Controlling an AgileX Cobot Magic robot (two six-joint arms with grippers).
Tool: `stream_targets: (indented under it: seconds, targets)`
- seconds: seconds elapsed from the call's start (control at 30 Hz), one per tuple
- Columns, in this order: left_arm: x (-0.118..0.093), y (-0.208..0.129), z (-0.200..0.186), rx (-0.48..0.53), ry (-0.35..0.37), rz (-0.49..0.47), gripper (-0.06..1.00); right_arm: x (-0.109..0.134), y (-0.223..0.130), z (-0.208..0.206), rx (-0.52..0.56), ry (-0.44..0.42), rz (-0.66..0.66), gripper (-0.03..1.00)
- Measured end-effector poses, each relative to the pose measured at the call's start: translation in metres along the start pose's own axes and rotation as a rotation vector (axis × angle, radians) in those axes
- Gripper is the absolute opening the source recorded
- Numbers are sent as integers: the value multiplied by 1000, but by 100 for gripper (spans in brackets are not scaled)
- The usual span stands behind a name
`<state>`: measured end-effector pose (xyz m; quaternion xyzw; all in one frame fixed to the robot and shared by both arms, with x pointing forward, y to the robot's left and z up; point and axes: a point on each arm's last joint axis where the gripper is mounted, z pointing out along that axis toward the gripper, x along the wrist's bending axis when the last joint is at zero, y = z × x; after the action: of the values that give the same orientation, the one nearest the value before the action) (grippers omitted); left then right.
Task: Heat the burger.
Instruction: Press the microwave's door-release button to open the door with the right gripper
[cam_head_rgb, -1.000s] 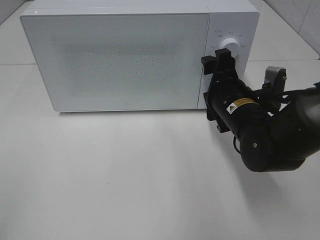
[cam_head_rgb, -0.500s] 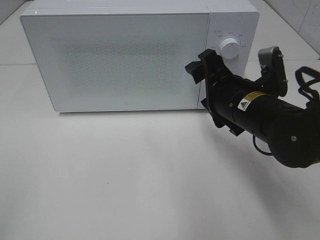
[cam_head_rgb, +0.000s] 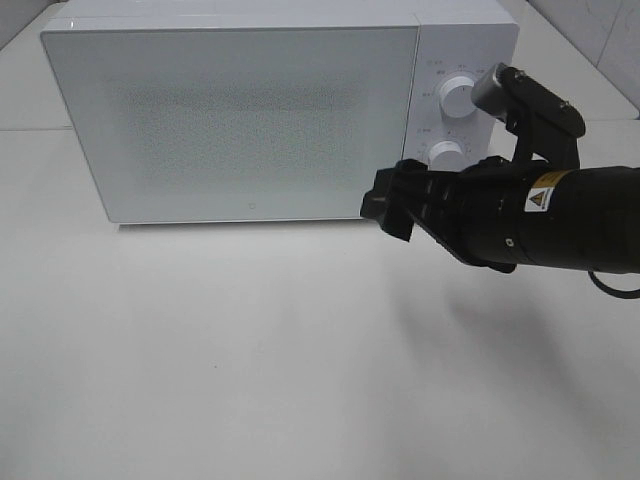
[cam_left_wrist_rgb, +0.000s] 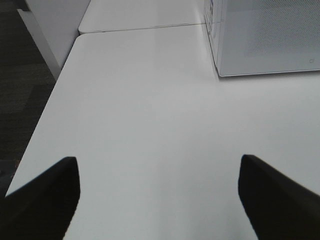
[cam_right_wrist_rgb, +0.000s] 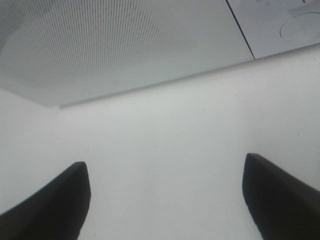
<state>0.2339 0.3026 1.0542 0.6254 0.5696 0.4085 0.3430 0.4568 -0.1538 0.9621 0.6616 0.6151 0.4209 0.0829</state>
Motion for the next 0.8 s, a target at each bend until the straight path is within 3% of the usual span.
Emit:
stream_targets:
  seconds: [0.27, 0.3, 0.43, 0.8]
  targets:
    - [0, 0, 0, 0, 0, 0, 80, 3, -4, -20, 181, -37, -261, 76]
    - [0, 0, 0, 0, 0, 0, 80, 5, 0, -27, 234, -66, -341, 76]
    - [0, 0, 0, 0, 0, 0, 80, 7, 11, -44, 316, -139, -449, 76]
    - [0, 0, 0, 0, 0, 0, 80, 3, 17, -107, 365, -218, -503, 76]
